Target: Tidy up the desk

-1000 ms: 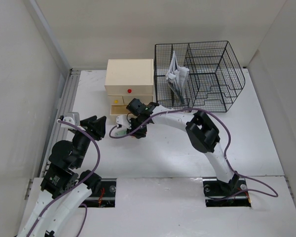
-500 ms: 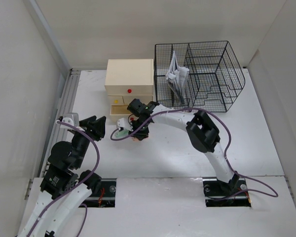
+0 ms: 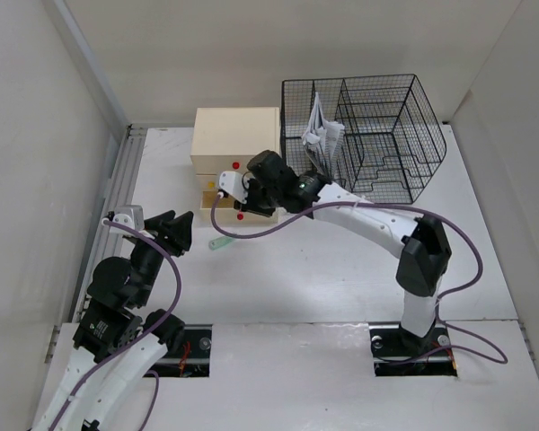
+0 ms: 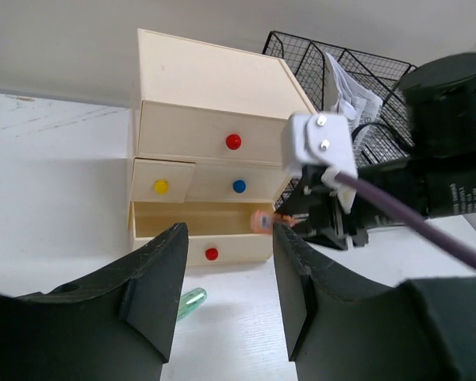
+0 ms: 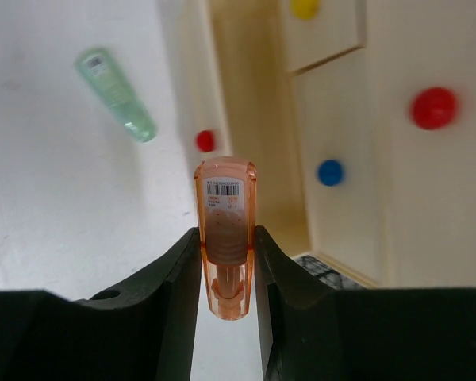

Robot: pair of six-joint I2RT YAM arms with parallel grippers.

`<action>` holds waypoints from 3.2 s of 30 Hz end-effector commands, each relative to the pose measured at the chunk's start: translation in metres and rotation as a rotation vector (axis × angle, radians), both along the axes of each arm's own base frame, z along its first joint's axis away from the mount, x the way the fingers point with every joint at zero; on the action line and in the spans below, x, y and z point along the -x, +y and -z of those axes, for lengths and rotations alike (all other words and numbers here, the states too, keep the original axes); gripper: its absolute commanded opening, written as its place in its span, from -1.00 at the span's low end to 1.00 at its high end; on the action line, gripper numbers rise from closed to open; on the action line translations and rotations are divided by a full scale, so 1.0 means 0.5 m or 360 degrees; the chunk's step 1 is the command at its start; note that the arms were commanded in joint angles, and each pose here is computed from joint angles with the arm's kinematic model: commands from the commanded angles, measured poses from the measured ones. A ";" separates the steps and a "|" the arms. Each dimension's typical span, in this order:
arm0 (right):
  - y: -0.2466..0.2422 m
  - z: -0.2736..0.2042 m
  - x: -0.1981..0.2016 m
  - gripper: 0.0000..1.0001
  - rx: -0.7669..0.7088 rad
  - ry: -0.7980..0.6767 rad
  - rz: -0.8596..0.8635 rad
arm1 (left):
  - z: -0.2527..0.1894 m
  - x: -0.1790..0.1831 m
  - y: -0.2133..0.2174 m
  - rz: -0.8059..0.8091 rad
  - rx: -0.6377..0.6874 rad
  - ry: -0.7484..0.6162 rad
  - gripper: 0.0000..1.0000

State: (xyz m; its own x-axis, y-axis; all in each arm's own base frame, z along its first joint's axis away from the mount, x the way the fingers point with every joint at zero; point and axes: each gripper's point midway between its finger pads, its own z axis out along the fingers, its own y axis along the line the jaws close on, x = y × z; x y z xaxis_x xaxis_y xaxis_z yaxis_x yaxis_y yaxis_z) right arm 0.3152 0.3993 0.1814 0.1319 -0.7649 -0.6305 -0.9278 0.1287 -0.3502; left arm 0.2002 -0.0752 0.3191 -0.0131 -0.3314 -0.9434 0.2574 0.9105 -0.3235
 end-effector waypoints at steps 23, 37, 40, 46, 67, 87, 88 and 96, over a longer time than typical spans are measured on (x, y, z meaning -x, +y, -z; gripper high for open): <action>-0.027 0.026 -0.157 0.06 0.0040 -0.0357 0.0537 | -0.019 0.000 -0.001 0.0003 0.0031 -0.0055 -0.10; 0.127 0.082 0.086 0.03 -0.0152 0.0478 -0.0645 | -0.030 0.010 0.008 -0.0012 0.0056 -0.0094 -0.10; 0.162 0.110 0.074 0.03 -0.0143 0.0487 -0.0661 | -0.033 0.012 0.013 -0.0026 0.0065 -0.0106 -0.10; 0.200 0.164 0.049 0.08 -0.0083 0.0447 -0.0633 | -0.033 0.012 0.013 -0.0026 0.0065 -0.0106 -0.10; 0.215 0.274 0.014 0.15 0.0074 0.0377 -0.0442 | -0.033 0.013 0.010 -0.0012 0.0063 -0.0107 -0.08; 0.126 0.367 0.150 -0.43 0.0433 0.0658 -0.0659 | -0.037 0.017 0.012 -0.0012 0.0071 -0.0120 -0.08; 0.126 0.367 0.150 -0.64 0.0433 0.0658 -0.0659 | -0.037 0.017 0.012 -0.0012 0.0071 -0.0120 -0.08; 0.126 0.302 0.100 -1.00 0.0370 0.0477 -0.0387 | -0.040 0.020 0.014 -0.0012 0.0078 -0.0132 -0.08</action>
State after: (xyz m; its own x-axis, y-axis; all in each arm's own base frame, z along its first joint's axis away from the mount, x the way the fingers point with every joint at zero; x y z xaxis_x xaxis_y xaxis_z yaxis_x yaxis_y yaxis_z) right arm 0.2655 0.4811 0.0274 0.2124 -0.8058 -0.5529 -0.9721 -0.2321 -0.0352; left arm 0.1929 -0.0682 0.3266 0.0252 -0.3522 -0.9356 0.2564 0.9069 -0.3345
